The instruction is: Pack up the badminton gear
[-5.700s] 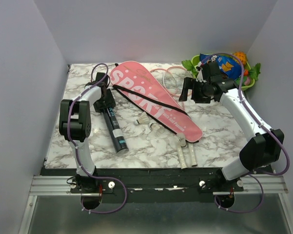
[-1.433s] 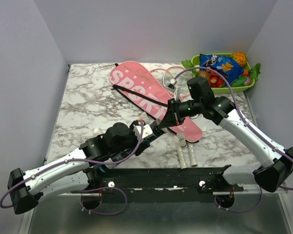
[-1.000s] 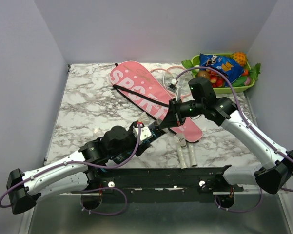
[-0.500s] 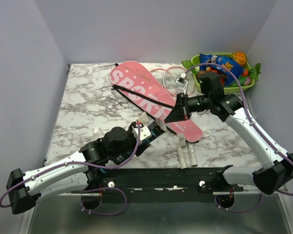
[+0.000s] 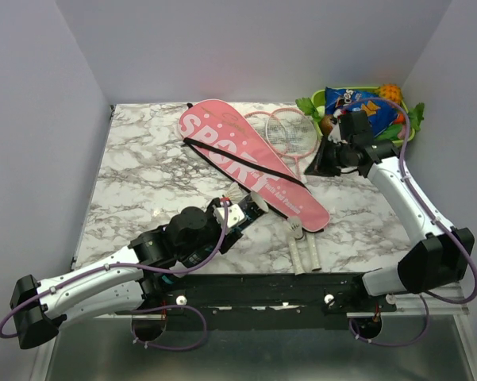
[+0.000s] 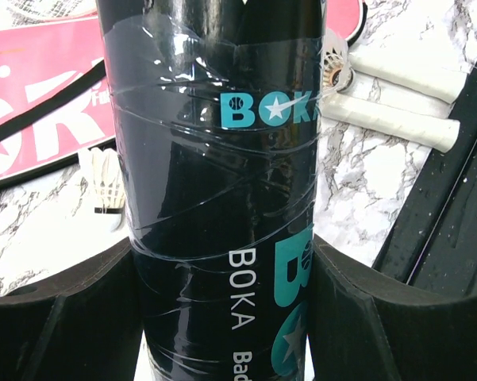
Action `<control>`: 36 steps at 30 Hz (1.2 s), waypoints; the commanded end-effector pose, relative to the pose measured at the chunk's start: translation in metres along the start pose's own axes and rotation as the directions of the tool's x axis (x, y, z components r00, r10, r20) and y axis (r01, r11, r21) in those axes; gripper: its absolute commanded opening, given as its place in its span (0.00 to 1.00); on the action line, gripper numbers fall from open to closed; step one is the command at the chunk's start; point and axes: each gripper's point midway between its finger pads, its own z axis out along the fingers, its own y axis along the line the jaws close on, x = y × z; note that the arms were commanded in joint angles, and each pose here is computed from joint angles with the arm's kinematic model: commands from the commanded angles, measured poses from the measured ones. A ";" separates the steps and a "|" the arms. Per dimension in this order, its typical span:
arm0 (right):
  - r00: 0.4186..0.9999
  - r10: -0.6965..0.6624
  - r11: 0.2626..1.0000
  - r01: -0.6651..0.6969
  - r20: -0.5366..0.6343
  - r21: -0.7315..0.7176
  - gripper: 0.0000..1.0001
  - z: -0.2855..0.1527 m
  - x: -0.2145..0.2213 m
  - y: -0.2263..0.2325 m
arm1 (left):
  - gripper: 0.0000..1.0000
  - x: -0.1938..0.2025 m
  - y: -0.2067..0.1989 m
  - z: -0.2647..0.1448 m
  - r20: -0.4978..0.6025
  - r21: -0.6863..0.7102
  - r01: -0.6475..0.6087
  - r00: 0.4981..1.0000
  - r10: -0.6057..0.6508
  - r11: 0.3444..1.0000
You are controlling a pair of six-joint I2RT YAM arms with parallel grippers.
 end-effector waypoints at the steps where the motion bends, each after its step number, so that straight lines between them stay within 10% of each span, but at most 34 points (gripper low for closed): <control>1: 0.933 0.317 0.804 -0.360 0.171 0.474 0.00 0.006 0.007 -0.134 | 0.00 -0.027 0.009 -0.007 0.045 -0.038 0.013 0.999 -0.011 0.999; 12: 0.906 0.353 0.548 -0.401 0.232 0.734 0.01 0.040 0.024 -0.244 | 0.00 -0.028 0.012 -0.015 0.047 -0.059 0.068 0.997 -0.065 0.996; 17: 0.918 0.340 0.512 -0.363 0.205 0.778 0.34 0.051 0.031 -0.262 | 0.00 -0.021 0.013 -0.019 0.037 -0.069 0.062 0.998 -0.060 0.996; 23: 0.931 0.291 0.625 -0.359 0.220 0.693 0.64 0.044 0.001 -0.233 | 0.00 -0.020 0.014 -0.020 0.043 -0.077 0.068 0.997 -0.065 0.995; 36: 0.963 0.269 0.949 -0.266 0.005 0.173 0.68 0.047 0.009 -0.041 | 0.00 -0.017 0.026 -0.018 0.032 -0.152 0.083 0.996 -0.079 0.985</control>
